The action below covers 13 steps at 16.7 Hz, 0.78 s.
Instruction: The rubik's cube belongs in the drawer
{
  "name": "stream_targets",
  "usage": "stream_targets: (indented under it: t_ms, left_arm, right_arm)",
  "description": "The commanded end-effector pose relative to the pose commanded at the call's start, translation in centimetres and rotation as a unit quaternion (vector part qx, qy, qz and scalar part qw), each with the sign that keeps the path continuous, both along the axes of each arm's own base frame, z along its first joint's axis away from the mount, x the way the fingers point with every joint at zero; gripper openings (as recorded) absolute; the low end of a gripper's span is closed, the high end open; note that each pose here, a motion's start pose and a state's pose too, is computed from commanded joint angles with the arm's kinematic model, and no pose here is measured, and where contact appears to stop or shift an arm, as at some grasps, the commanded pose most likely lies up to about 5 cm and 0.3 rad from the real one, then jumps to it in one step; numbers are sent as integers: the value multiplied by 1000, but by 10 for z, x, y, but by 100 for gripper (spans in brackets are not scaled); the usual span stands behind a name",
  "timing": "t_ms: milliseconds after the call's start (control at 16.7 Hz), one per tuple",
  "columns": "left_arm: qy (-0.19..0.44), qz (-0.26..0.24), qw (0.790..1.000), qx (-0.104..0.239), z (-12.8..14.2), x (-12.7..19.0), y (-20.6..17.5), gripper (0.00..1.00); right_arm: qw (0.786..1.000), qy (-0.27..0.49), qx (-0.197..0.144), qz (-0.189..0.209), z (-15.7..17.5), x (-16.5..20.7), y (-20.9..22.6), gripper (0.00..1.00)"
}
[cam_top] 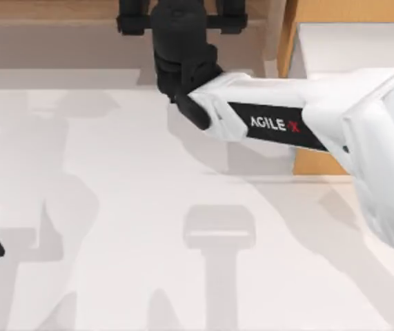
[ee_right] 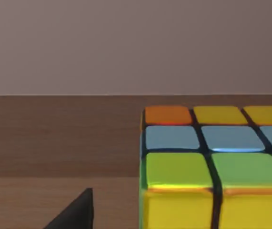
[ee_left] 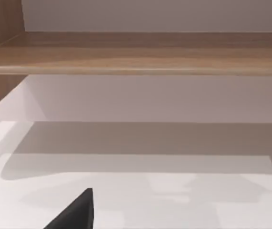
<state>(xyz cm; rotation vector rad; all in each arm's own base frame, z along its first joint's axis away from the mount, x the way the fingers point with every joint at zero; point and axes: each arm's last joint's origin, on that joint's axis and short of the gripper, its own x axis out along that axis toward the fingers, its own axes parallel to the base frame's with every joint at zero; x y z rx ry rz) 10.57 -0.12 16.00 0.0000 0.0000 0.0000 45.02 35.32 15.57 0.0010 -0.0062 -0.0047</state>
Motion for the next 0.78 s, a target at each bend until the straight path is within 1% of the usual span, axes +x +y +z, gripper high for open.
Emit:
stream_targets:
  t_ms: [360, 780]
  left_arm:
    - [0, 0, 1000, 0, 0, 0, 0, 100]
    - [0, 0, 1000, 0, 0, 0, 0, 100]
  right_arm:
    - [1000, 3, 0, -3, -6, 1, 6, 100]
    - [1000, 3, 0, -3, -6, 1, 6, 47]
